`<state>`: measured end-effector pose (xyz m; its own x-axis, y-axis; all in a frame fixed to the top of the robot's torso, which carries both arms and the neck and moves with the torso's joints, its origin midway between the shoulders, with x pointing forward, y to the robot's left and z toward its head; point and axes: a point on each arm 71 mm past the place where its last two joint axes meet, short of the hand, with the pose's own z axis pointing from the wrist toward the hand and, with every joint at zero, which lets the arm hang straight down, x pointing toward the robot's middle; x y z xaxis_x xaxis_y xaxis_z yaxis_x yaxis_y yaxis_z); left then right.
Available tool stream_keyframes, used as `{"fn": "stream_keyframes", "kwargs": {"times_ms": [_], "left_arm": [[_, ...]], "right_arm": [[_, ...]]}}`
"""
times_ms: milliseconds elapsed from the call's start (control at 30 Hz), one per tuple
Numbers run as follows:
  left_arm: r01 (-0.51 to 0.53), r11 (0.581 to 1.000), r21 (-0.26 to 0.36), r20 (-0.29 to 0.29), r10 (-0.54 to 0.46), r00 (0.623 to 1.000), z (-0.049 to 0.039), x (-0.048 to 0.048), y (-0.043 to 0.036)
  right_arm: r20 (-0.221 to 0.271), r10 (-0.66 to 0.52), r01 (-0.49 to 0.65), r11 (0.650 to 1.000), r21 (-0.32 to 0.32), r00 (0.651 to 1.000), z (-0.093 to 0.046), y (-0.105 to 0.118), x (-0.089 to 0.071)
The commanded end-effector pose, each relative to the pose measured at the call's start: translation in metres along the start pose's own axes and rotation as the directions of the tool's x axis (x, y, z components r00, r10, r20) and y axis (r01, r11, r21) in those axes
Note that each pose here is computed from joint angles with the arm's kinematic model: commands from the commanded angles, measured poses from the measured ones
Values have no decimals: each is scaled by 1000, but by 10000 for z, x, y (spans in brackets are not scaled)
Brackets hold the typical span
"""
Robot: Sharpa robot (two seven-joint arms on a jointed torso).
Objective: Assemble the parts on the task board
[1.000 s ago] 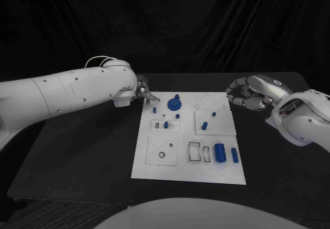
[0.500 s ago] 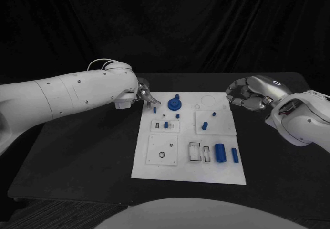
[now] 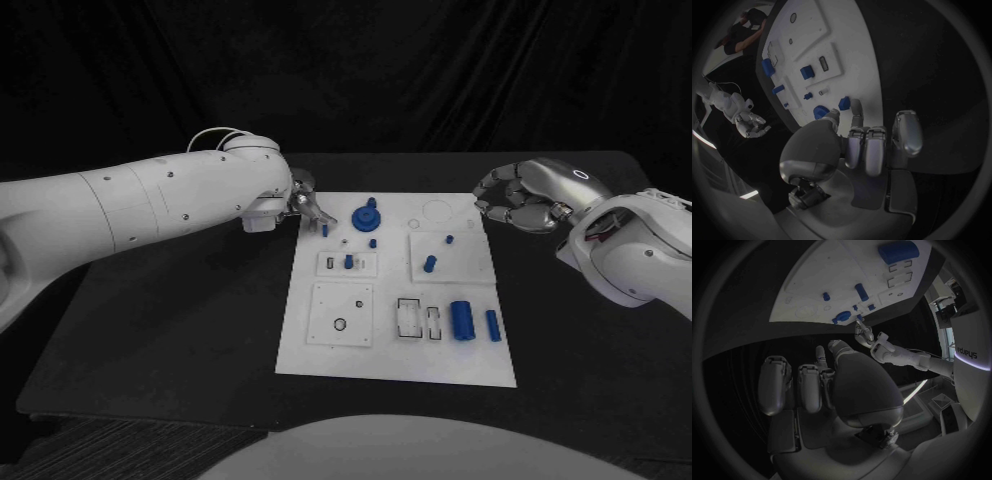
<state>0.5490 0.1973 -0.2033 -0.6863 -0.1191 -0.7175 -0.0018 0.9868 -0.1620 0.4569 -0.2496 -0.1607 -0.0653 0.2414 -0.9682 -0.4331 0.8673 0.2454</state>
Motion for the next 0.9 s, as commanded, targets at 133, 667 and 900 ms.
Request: {"fn": "stream_keyframes", "kwargs": {"times_ms": [133, 667, 900], "left_arm": [[-13, 1000, 16, -22, 14, 1000, 10, 32, -29], [-21, 999, 26, -32, 21, 999, 14, 55, -71], [-23, 999, 32, -34, 24, 999, 18, 58, -91]], "right_arm": [[-5, 0, 0, 1000, 9, 1000, -4, -6, 11], [-10, -1, 1, 1000, 13, 1000, -5, -10, 15], [-12, -1, 1, 1000, 12, 1000, -2, -7, 17]]}}
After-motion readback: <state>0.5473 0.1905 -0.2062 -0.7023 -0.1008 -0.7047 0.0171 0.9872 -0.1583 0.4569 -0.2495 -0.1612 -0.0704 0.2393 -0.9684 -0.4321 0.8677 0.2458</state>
